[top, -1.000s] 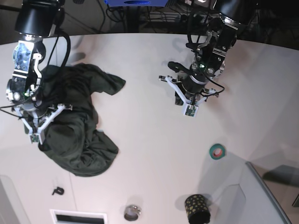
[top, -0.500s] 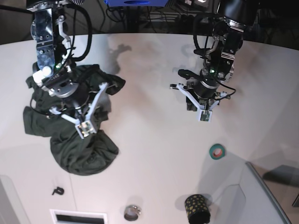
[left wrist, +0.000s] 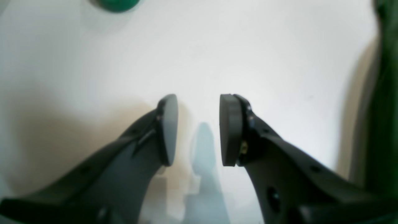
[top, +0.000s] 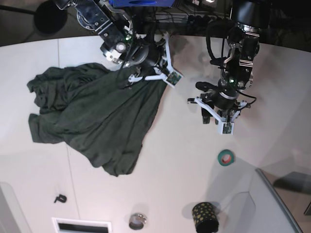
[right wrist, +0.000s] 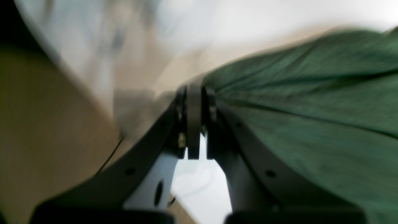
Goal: Layout the t-shirt on the table in an organized manner, then fold the t-shirt properly
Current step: 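Grasp the t-shirt edge with the right gripper and lift it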
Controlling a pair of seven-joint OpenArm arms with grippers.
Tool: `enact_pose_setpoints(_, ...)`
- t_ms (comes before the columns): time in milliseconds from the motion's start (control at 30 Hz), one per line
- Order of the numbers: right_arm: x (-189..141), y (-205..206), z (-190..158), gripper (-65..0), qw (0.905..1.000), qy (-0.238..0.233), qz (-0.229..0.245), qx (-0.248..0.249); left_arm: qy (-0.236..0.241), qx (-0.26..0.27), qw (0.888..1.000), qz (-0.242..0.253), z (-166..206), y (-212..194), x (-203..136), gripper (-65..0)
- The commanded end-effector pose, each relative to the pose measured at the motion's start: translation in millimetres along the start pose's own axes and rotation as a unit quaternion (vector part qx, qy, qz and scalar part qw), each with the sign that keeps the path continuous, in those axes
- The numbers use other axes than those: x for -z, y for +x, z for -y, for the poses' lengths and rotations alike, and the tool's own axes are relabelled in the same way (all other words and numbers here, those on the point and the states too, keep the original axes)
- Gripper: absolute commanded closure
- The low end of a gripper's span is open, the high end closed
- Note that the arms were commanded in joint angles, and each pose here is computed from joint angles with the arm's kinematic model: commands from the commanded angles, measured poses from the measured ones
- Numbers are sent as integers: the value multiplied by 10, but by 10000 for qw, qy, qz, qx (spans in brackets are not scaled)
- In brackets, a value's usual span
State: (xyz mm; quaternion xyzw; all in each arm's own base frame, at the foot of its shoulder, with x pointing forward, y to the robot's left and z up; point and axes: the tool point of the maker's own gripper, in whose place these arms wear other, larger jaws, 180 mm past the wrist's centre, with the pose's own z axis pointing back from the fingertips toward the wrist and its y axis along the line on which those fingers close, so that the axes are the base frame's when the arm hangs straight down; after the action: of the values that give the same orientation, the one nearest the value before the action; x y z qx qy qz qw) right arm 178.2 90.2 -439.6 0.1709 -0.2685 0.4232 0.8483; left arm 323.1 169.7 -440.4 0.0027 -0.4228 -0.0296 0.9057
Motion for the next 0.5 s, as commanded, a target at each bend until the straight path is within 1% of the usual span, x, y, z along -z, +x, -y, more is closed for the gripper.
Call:
enact_pose_setpoints(0, -22, 197, 52, -2, 9992, -69, 392, 70, -12, 42, 9995, 322, -7, 216, -17, -229)
enact_pose_setpoints(67, -46, 218, 150, -2, 9980, -183, 551, 237, -11, 39, 9994, 338, -9, 226, -24, -229)
enact_pose_setpoints(167, -117, 181, 353, -2, 9961, -429, 585, 492, 16, 51, 9995, 301, -39, 200, -18, -225)
enact_pose_setpoints(300, -272, 194, 537, -2, 9925, -705, 739, 667, 69, 117, 9995, 299, -112, 205, -25, -225)
enact_pose_setpoints(400, -552, 273, 816, -2, 9854, -1122, 1036, 749, 83, 151, 9993, 326, -135, 232, -36, -225)
enact_pose_setpoints(467, -768, 370, 1038, -2, 9774, -1463, 1288, 813, 105, 217, 9992, 327, -147, 233, -36, -224)
